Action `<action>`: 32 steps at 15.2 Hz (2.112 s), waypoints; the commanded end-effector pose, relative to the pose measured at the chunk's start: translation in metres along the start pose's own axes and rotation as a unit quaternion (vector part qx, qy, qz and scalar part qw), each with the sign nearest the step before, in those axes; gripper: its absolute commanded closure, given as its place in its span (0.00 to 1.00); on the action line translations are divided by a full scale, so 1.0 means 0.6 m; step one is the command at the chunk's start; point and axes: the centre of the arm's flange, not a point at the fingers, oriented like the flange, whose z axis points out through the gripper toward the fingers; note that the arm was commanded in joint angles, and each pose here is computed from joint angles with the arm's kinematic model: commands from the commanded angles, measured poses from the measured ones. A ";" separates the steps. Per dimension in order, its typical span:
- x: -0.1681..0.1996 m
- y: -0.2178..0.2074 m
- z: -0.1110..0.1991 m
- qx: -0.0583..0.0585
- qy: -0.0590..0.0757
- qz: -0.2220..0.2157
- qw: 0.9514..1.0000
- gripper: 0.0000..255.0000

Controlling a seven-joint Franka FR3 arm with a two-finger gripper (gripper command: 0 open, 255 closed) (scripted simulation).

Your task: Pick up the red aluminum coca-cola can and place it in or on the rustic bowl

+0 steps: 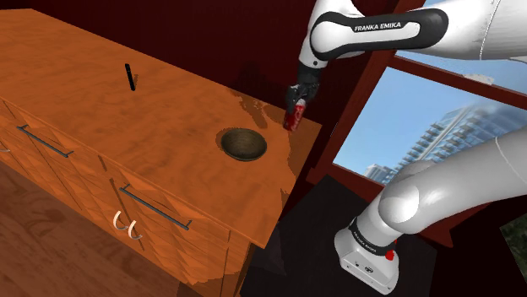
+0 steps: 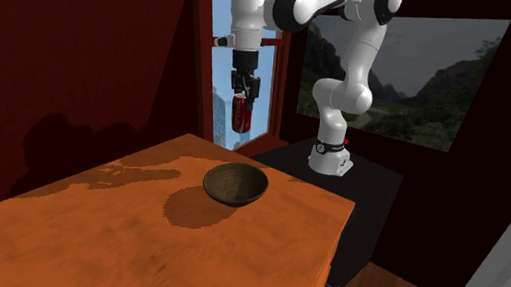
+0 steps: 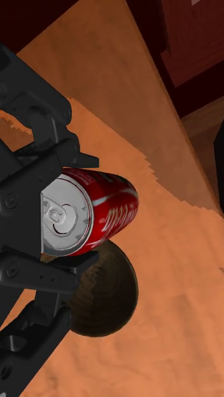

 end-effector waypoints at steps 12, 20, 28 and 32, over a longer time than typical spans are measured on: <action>0.143 -0.240 -0.036 0.000 0.000 0.000 1.000 1.00; 0.143 -0.240 0.034 0.000 0.000 0.000 1.000 1.00; 0.144 -0.239 0.104 0.000 0.000 0.000 1.000 1.00; 0.144 -0.239 0.132 0.000 0.000 0.000 1.000 1.00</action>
